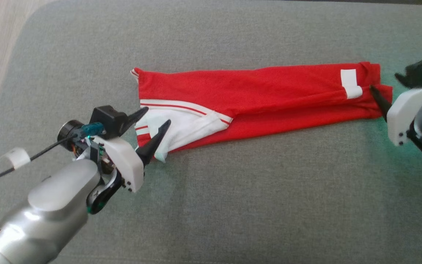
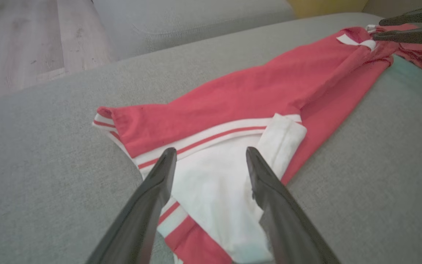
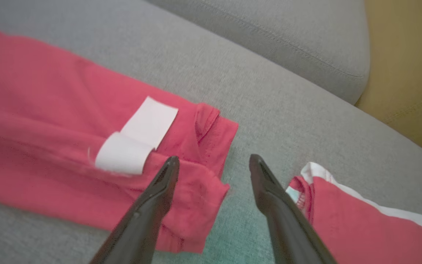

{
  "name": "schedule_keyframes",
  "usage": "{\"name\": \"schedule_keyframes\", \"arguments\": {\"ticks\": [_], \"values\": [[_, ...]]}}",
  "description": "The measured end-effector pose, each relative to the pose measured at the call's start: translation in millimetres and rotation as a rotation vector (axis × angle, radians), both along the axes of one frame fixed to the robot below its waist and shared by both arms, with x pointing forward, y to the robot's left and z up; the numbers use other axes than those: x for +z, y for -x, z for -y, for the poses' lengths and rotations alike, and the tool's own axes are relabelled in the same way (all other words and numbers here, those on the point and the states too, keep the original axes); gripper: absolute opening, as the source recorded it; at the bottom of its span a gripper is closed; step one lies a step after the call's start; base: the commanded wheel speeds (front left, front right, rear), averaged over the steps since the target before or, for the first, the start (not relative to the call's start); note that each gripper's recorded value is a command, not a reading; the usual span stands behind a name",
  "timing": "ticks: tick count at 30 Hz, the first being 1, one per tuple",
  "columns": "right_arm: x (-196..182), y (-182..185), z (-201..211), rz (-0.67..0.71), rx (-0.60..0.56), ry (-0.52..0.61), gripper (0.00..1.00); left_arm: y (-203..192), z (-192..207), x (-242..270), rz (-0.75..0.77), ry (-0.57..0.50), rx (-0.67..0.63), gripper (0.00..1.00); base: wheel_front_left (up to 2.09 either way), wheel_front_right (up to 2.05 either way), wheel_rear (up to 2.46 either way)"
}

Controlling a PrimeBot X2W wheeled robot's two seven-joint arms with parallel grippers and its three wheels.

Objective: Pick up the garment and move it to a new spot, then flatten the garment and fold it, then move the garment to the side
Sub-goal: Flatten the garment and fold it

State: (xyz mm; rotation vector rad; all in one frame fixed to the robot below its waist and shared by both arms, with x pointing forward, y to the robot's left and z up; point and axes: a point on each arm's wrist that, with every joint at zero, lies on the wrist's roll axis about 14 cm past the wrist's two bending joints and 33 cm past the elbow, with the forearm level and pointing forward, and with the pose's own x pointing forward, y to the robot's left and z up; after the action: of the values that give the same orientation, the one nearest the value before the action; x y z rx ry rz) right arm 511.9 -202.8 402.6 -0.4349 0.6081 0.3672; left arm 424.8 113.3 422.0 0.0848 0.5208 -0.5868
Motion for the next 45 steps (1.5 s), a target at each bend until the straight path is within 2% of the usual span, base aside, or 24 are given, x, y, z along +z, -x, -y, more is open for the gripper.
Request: {"name": "schedule_keyframes", "arguments": {"ticks": [3, 6, 8, 11, 14, 17, 20, 25, 28, 30, 37, 45], "values": [[23.0, -10.5, -1.7, 0.085, -0.051, -0.102, 1.00, -12.8, 0.8, 17.3, 0.083, 0.061, 0.066, 1.00, 0.00, 0.00, 0.00], [67.0, -30.5, -9.1, 0.248, -0.103, -0.251, 1.00, -31.7, -5.9, 50.5, 0.240, 0.136, 0.161, 1.00, 0.00, 0.00, 0.00], [95.2, -38.9, -18.7, 0.351, -0.113, -0.336, 1.00, -43.0, -17.8, 70.2, 0.329, 0.140, 0.231, 1.00, 0.00, 0.00, 0.00], [114.0, -39.8, -35.6, 0.414, -0.120, -0.424, 1.00, -55.6, -27.0, 106.9, 0.437, 0.203, 0.332, 1.00, 0.00, 0.00, 0.00], [128.4, -38.2, -52.5, 0.453, -0.129, -0.521, 1.00, -55.6, -28.1, 143.5, 0.556, 0.290, 0.404, 1.00, 0.00, 0.00, 0.00], [150.1, -34.0, -60.4, 0.532, -0.149, -0.636, 1.00, -39.7, -34.3, 138.0, 0.575, 0.314, 0.462, 1.00, 0.00, 0.00, 0.00], [148.4, -22.0, -63.5, 0.561, -0.153, -0.659, 1.00, -24.2, -38.9, 120.4, 0.550, 0.304, 0.498, 1.00, 0.00, 0.00, 0.00], [95.7, 32.8, -77.2, 0.503, -0.225, -0.697, 1.00, 0.9, -45.8, 92.7, 0.506, 0.295, 0.560, 1.00, 0.00, 0.00, 0.00], [66.6, 67.7, -74.7, 0.460, -0.261, -0.669, 1.00, 9.9, -47.1, 82.2, 0.487, 0.308, 0.586, 1.00, 0.00, 0.00, 0.00], [62.7, 74.9, -71.4, 0.458, -0.266, -0.657, 1.00, 14.0, -47.0, 75.2, 0.472, 0.309, 0.595, 1.00, 0.00, 0.00, 0.00], [58.7, 74.2, -73.5, 0.454, -0.268, -0.658, 1.00, 14.2, -44.4, 66.8, 0.461, 0.315, 0.590, 1.00, 0.00, 0.00, 0.00], [30.9, 38.5, -28.5, 0.396, -0.418, -0.556, 1.00, 3.0, -42.8, 56.1, 0.442, 0.312, 0.572, 1.00, 0.00, 0.00, 0.00]]}}
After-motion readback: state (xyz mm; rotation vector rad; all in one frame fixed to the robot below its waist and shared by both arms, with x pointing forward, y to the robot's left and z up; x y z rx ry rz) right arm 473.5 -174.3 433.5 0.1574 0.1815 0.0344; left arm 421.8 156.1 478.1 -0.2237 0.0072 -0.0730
